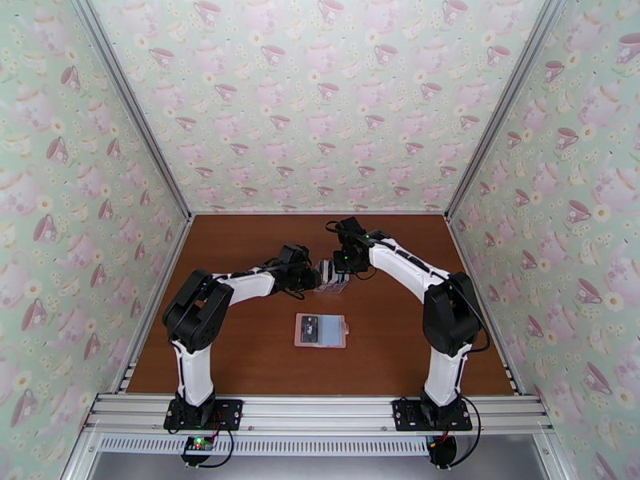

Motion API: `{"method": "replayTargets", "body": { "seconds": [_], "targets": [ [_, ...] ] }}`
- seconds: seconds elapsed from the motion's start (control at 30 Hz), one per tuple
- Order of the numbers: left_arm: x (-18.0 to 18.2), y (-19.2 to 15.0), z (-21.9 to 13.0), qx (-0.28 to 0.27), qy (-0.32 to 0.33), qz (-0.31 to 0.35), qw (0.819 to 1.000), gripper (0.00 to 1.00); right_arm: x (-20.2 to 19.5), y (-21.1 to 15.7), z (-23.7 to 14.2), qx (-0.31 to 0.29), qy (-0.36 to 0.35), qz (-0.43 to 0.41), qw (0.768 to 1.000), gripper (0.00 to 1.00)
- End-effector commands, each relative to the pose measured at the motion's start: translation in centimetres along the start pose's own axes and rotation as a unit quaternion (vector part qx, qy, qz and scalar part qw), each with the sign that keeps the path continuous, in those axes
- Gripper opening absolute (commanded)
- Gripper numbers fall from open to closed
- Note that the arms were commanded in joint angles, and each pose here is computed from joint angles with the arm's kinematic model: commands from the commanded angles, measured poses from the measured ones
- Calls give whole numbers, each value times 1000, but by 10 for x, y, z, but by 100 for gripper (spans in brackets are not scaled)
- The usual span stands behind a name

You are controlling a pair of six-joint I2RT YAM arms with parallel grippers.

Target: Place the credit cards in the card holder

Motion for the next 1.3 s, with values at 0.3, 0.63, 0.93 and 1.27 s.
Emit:
{"method": "replayTargets", "body": {
  "seconds": [0.3,0.63,0.93,1.27],
  "targets": [
    [4,-9,1,20,11,-9,1000,31,-2,-9,22,13,-2,14,1000,11],
    [4,-9,1,21,11,-9,1000,31,4,-8,28,24,21,13,999,15],
    [3,-9,0,21,10,-8,1000,31,6,1,31,24,18,22,999,20],
    [3,-9,-1,21,10,-8,1000,31,2,18,32,16,2,35,999,19]
  ]
}}
Point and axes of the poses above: each hand's point on the last joint's axis, 136 mm out from that joint toward the fingers, its own z axis out along the fingers, its own x axis along the line the jaws close on, y = z × x, the point moved 6 cm from there along -z, back along the fingers, and after that the axes turned 2 degrees about -z, right-handed, at the moved point
